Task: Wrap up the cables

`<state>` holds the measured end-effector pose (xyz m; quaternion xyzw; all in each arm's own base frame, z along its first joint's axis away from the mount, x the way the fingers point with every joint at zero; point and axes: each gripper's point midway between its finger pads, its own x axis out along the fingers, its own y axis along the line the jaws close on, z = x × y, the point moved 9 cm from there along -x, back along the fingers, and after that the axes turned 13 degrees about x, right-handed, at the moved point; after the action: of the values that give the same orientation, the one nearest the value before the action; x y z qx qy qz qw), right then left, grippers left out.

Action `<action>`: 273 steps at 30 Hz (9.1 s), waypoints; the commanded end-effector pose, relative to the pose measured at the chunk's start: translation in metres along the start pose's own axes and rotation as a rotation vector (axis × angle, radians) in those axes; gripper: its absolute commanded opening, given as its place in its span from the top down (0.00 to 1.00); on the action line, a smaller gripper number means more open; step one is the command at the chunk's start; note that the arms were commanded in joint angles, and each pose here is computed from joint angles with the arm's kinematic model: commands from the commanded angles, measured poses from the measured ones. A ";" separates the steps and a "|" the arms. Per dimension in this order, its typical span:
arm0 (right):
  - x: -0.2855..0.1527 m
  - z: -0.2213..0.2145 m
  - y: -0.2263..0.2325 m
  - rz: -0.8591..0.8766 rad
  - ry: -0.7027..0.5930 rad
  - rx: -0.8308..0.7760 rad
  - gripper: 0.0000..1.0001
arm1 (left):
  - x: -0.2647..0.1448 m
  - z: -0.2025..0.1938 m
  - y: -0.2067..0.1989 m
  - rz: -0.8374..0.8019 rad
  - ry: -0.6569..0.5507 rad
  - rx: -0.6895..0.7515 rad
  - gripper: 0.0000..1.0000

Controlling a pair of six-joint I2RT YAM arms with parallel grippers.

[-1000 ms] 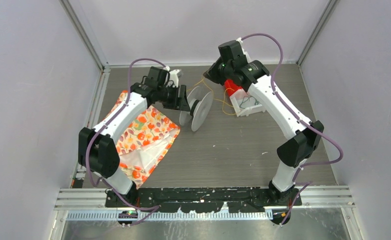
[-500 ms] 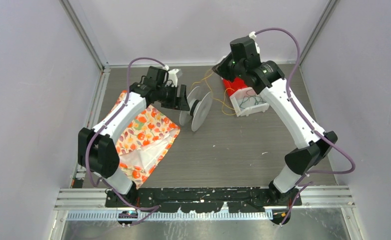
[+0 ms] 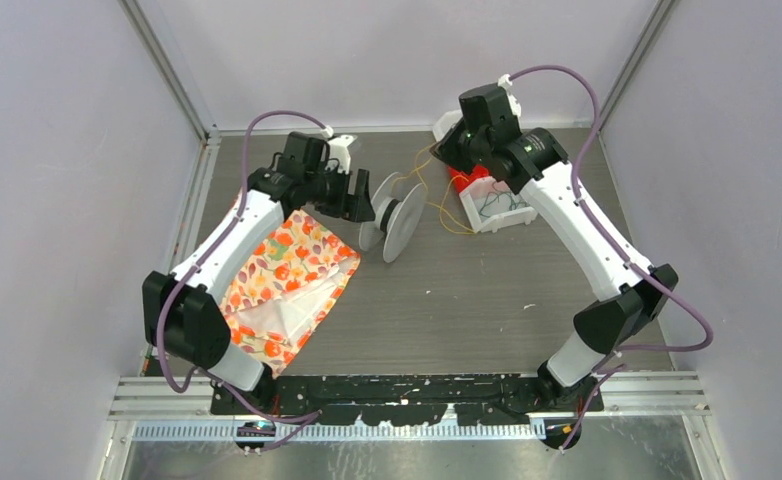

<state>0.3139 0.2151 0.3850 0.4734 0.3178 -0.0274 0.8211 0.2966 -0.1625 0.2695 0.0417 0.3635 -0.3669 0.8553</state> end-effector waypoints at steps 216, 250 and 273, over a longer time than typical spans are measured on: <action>0.067 -0.009 -0.032 0.128 0.369 0.420 1.00 | 0.059 0.004 -0.023 0.146 -0.149 0.016 0.75; 0.070 -0.011 -0.035 0.135 0.381 0.446 0.99 | 0.055 0.002 -0.026 0.121 -0.153 0.036 0.64; 0.053 0.035 -0.064 0.070 0.282 0.331 0.45 | 0.012 0.019 -0.037 0.091 -0.179 0.142 1.00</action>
<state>0.3631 0.2033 0.2805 0.6331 0.4446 -0.0090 0.6336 0.2981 -0.2094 0.2250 0.0689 0.3262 -0.3271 0.8843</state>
